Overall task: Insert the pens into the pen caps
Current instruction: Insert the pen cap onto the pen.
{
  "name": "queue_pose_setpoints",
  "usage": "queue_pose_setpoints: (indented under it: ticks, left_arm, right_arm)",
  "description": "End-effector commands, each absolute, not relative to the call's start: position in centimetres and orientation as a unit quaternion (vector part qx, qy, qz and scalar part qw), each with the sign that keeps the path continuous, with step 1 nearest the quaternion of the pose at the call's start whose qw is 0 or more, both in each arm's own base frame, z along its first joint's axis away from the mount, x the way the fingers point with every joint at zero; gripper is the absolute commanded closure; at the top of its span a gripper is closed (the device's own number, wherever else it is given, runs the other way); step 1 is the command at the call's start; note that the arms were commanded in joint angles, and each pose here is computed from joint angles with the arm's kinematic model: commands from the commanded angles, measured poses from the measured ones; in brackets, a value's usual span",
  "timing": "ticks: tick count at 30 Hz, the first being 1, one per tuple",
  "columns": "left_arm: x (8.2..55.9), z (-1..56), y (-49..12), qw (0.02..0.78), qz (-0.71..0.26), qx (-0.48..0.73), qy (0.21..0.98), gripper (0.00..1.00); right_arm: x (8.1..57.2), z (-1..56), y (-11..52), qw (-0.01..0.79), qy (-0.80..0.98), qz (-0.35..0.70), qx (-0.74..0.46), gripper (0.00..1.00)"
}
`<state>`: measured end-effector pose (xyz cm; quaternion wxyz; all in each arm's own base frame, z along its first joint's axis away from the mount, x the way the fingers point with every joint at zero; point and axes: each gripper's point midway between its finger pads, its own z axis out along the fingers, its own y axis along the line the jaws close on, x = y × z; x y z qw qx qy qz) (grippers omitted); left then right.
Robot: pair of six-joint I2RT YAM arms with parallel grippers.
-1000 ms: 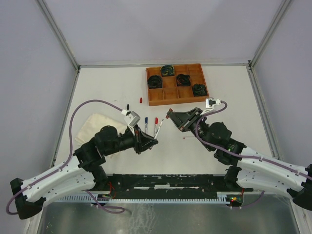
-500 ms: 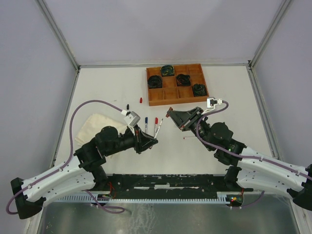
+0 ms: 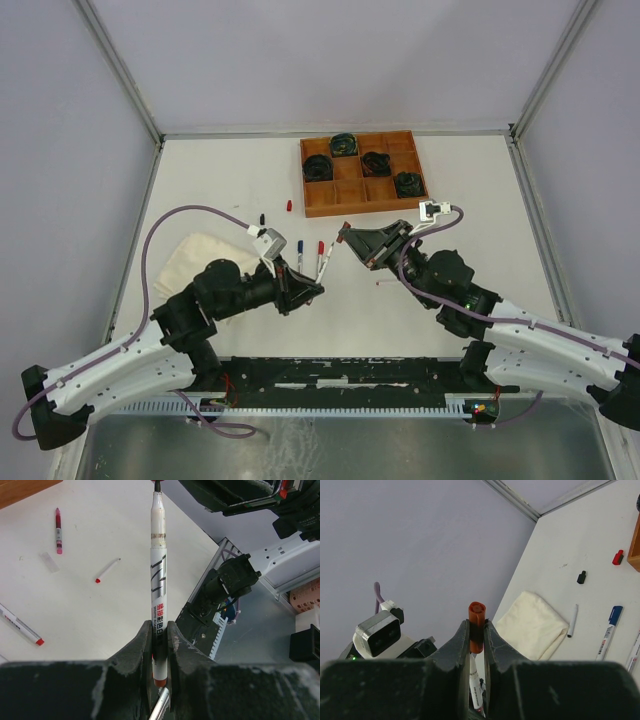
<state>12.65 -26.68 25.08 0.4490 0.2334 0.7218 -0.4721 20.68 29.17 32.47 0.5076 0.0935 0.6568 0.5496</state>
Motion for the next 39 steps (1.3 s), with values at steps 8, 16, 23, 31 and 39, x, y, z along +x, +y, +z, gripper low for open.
queue_pose_setpoints:
  ticks: [8,16,23,31,39]
  left_arm:
    - [12.0,26.1,-27.5,0.448,-0.500,0.241,0.701,0.97]
    - [12.1,26.3,-27.5,0.449,-0.500,0.240,0.700,0.97]
    - [12.2,26.4,-27.4,0.452,-0.499,0.239,0.700,0.97]
    - [12.2,26.5,-27.4,0.454,-0.498,0.236,0.700,0.97]
    - [12.4,26.5,-27.3,0.458,-0.495,0.232,0.701,0.97]
  right_arm:
    - [20.3,35.9,29.2,0.513,0.618,0.587,0.101,0.97]
    - [20.2,35.6,29.4,0.509,0.622,0.587,0.096,0.97]
    - [20.2,35.3,29.6,0.507,0.630,0.582,0.090,0.98]
    - [19.9,35.2,30.1,0.500,0.633,0.585,0.078,0.98]
    - [19.6,35.0,30.5,0.494,0.637,0.588,0.065,0.98]
